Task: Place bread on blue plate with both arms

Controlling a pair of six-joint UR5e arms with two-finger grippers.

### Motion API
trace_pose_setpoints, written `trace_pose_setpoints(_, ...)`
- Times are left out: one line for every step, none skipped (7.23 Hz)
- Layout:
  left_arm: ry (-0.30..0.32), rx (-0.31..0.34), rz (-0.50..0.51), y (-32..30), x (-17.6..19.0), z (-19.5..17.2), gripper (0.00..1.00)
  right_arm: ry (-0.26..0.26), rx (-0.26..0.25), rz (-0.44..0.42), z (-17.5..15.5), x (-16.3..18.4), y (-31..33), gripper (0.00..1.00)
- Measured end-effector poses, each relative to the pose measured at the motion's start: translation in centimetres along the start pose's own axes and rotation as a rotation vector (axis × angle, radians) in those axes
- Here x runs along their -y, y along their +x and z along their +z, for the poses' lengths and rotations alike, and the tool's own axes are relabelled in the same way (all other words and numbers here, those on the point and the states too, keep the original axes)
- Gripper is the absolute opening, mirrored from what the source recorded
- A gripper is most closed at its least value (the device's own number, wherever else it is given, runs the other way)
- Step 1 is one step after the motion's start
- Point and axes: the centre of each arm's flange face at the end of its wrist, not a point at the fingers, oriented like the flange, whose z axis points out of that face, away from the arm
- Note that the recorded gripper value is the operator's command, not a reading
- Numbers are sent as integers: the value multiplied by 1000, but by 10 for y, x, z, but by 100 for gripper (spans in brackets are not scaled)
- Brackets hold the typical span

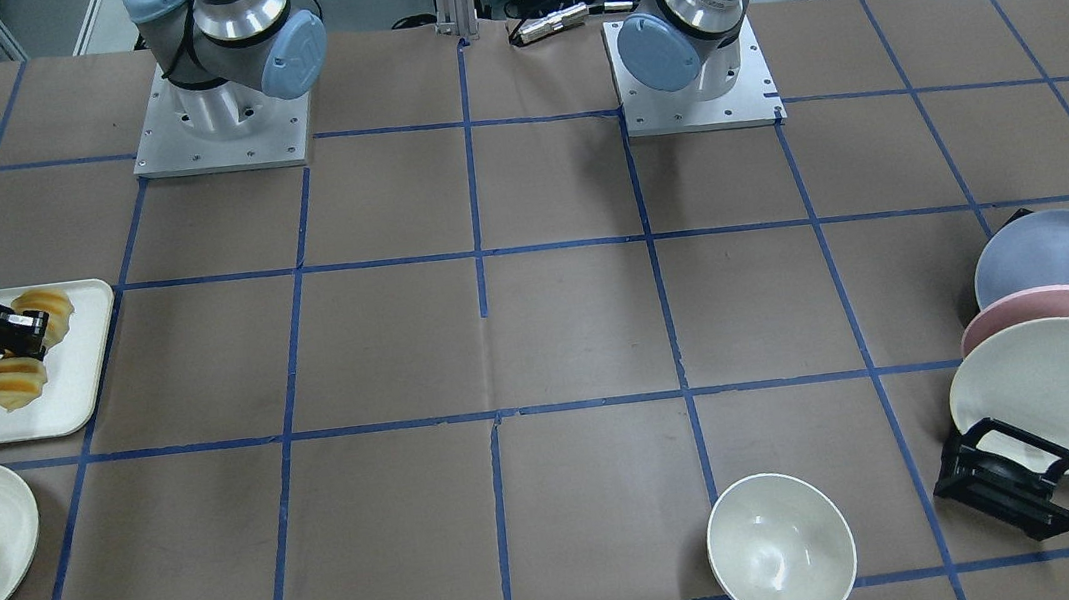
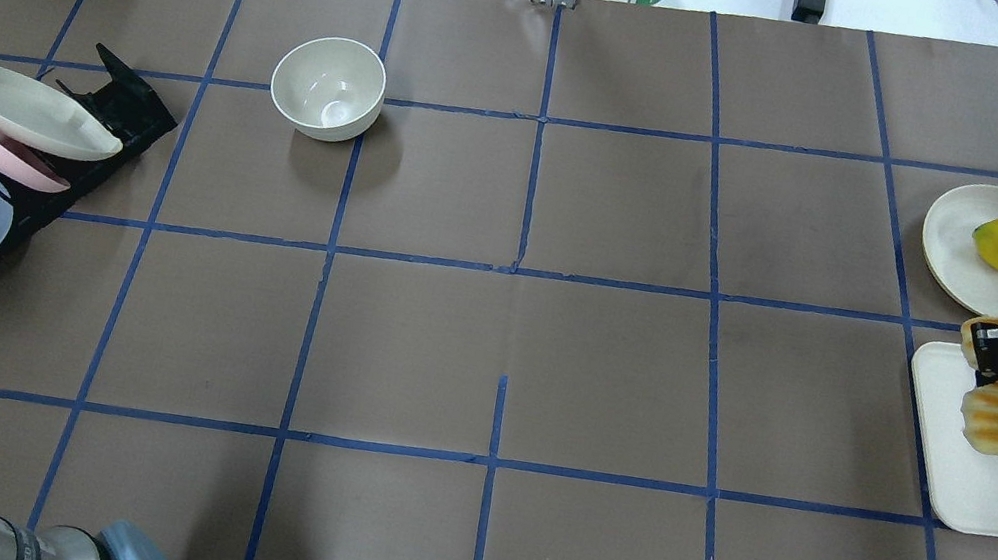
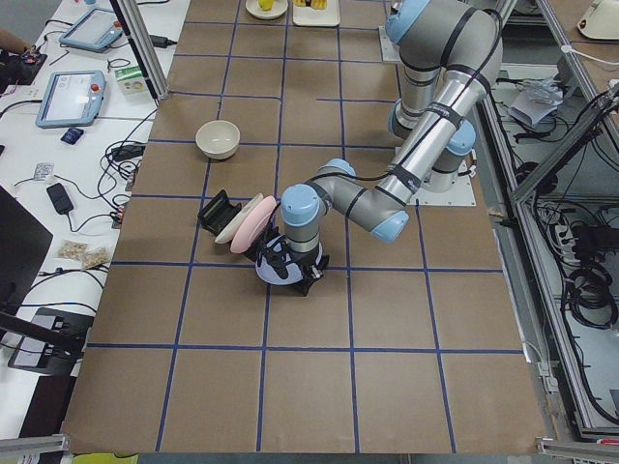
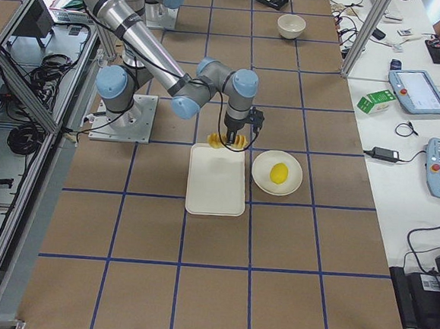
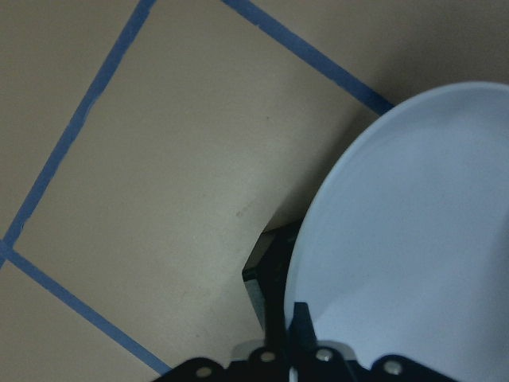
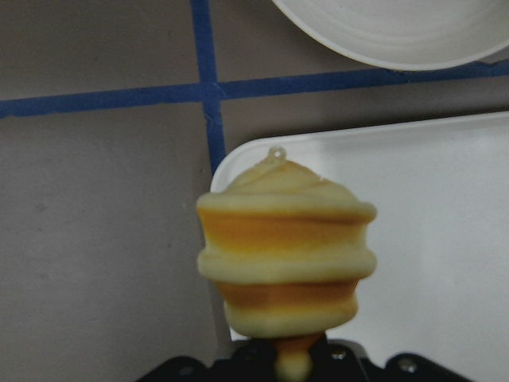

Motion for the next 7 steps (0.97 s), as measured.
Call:
trace_pose_setpoints(6, 6, 14, -3, -1, -10, 0, -19, 11, 16, -17, 6, -14, 0)
trace_pose_setpoints(7, 14, 34, -8, -4, -20, 0, -46, 19, 32, -42, 16, -33, 0)
trace_pose_setpoints(-5, 27, 44, -13, -10, -34, 0, -70, 26, 52, -67, 25, -58, 0)
trace_pose_setpoints(-28, 36, 51, -16, -21, -57, 0, -83, 36, 78, -86, 29, -87, 0)
trace_pose_setpoints(-56, 35, 61, -14, -37, -89, 0, -91, 50, 108, -101, 31, -116, 0)
trace_pose_setpoints(-89, 22, 74, -7, -57, -118, 0, -96, 59, 134, -109, 30, -140, 0)
trace_pose_setpoints(-134, -9, 95, 11, -82, -141, 0, -97, 62, 149, -113, 29, -156, 0)
